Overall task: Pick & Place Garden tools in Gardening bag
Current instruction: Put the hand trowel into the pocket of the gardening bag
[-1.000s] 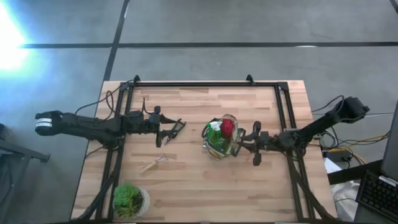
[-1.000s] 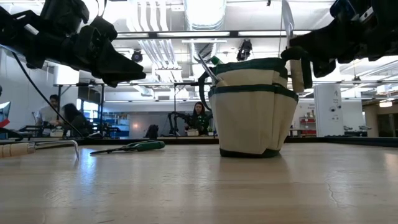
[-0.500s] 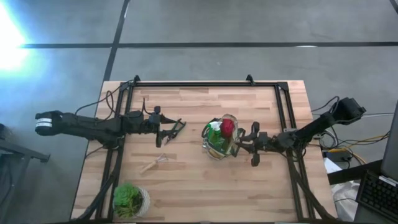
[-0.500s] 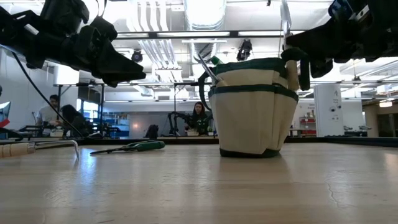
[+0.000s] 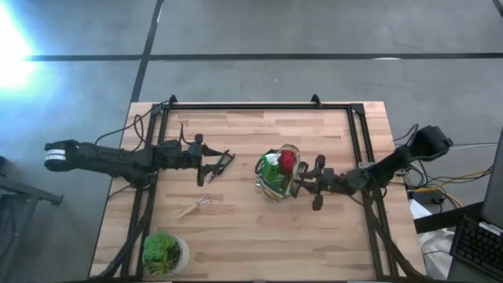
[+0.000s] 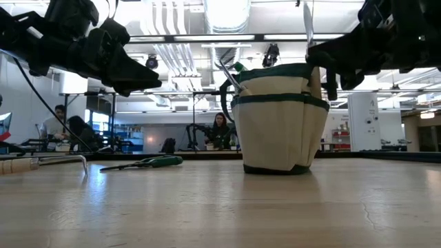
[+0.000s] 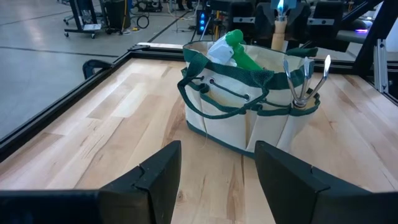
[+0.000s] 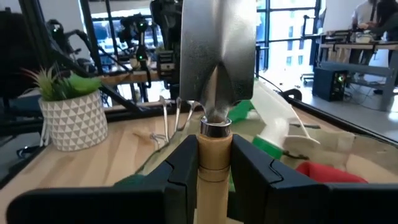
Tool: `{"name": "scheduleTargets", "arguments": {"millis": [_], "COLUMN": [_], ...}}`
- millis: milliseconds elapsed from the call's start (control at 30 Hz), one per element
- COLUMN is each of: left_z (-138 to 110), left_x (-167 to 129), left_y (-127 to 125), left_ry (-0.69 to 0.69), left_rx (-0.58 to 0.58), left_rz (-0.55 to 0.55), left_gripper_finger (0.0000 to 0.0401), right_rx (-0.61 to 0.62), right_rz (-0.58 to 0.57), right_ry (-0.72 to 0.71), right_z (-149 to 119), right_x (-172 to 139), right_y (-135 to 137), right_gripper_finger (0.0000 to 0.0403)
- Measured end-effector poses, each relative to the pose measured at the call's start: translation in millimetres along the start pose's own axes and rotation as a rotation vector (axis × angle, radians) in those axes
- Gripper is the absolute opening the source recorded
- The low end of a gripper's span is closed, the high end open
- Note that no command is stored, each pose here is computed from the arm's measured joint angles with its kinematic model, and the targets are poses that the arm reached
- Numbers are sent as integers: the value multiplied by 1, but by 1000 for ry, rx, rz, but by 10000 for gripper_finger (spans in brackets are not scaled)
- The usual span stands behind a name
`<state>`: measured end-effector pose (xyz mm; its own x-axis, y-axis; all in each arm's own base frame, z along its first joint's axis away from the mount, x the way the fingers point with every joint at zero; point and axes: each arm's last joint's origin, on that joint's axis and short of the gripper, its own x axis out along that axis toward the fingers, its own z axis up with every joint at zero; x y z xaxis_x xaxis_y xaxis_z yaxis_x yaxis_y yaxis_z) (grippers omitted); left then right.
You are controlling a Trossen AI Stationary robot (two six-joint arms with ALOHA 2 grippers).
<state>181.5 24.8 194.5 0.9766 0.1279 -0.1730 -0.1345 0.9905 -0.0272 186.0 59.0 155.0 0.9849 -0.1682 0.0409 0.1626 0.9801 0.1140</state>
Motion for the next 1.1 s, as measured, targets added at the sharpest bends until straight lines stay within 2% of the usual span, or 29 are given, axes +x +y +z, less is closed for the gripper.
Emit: {"name": "scheduleTargets", "arguments": {"millis": [433, 1100], "left_z": [0, 0], "left_x": [0, 0], "left_y": [0, 0], "left_ry": [0, 0], "left_rx": [0, 0], "left_rz": [0, 0], "left_gripper_finger": [207, 207], "right_rx": [11, 41], "right_rz": [-15, -50], "right_ry": [68, 156], "right_z": [-19, -35], "right_x": [15, 15], "right_y": [7, 6], "right_gripper_finger": [69, 69]}}
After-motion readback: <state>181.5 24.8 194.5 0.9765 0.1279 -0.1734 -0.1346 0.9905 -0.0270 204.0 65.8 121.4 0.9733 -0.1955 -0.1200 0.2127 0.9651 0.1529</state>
